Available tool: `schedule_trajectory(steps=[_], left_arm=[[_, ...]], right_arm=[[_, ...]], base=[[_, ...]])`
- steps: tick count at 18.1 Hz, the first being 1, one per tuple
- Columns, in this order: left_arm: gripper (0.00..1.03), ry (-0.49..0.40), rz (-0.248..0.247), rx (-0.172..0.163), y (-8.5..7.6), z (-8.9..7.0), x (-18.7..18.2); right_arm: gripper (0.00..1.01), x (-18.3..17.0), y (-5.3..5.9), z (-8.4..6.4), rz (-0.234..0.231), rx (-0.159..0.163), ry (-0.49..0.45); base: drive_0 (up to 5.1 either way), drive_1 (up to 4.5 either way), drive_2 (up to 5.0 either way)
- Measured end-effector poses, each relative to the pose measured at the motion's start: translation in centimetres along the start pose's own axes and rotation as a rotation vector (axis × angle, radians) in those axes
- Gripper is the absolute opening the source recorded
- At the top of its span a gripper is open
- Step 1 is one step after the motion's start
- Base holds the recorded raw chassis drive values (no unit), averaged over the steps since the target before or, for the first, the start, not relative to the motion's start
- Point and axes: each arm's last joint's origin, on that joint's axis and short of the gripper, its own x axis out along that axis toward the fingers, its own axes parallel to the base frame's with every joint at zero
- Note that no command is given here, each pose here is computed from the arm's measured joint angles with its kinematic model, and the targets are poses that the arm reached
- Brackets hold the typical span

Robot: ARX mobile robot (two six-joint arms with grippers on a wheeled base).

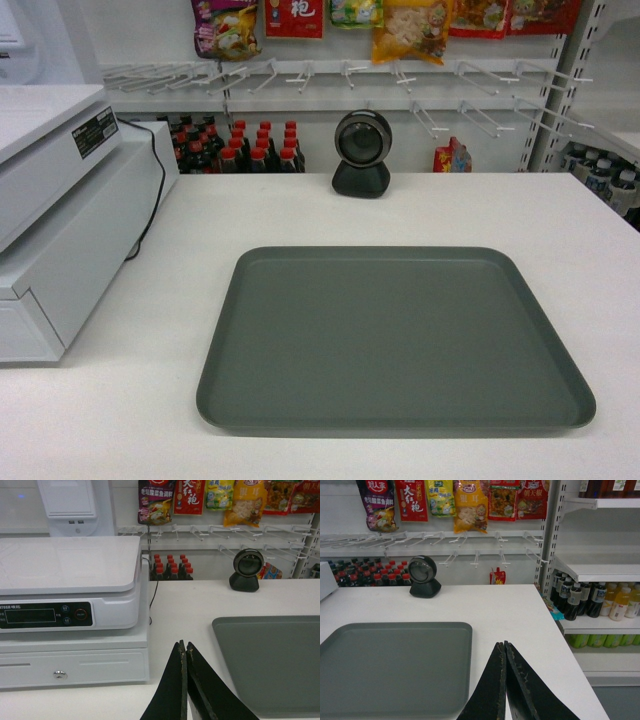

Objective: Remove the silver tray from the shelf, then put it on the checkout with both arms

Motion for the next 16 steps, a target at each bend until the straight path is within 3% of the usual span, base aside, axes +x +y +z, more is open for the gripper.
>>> schedule_trajectory(steps=[2,10,11,16], left_arm=[[0.02,-0.003,0.001,-0.001,0.0,0.02,0.0],[0.94,-0.004,0.0,0.0,0.0,0.04,0.0],[0.99,-0.004,0.0,0.0,0.0,0.03,0.0],[0.98,-0.004,0.001,0.0,0.0,0.04,0.0]], right_arm=[[0.05,0.0,0.0,0.0,0.0,0.0,0.0],[0.98,0.0,0.0,0.0,0.0,0.0,0.0],[0.98,0.0,0.0,0.0,0.0,0.0,0.0],[0.98,0.0,0.0,0.0,0.0,0.0,0.0]], base=[[0.0,0.0,0.0],[0.0,0.0,0.0],[0.0,0.0,0.0],[0.0,0.0,0.0]])
